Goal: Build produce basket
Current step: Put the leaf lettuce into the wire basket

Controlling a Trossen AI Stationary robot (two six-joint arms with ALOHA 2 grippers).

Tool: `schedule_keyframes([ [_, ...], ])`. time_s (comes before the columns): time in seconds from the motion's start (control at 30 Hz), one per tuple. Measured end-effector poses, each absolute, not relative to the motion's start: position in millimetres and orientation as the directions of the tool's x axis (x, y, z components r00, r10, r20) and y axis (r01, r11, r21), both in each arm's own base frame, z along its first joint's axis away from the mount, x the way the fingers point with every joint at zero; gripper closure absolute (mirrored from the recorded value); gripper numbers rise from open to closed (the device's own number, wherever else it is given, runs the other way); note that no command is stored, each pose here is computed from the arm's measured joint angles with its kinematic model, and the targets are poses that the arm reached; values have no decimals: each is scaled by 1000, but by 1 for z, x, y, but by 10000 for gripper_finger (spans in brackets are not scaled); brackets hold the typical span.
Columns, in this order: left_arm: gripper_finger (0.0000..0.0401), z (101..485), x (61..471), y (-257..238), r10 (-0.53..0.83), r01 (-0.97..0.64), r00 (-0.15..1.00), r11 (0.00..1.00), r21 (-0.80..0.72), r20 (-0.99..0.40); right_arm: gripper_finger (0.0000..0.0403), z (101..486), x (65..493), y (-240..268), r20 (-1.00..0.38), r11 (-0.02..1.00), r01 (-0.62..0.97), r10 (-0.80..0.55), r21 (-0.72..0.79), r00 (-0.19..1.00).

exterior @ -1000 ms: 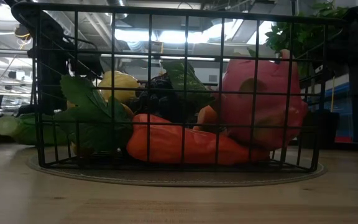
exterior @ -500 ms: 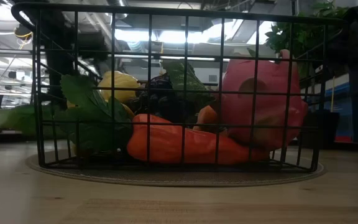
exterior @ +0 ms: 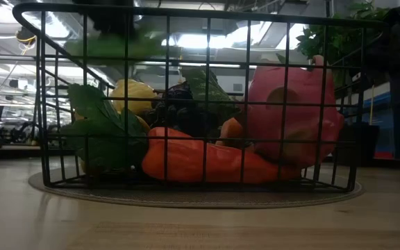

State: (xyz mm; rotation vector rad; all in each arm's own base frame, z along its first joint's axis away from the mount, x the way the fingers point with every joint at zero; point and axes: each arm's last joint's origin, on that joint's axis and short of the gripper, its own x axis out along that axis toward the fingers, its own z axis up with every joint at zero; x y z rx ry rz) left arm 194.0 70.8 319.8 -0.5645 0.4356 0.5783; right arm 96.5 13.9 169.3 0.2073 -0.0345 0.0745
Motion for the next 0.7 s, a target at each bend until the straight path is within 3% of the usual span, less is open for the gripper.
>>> schedule_keyframes([
  [0.23,395,353,222,29,225,-308,946,848,-432,-235,398,169,96,14,42,976,-78,70,204,997],
  [0.7,393,320,294,-41,-35,-30,987,916,-401,-154,398,169,96,14,42,976,-77,70,204,997],
])
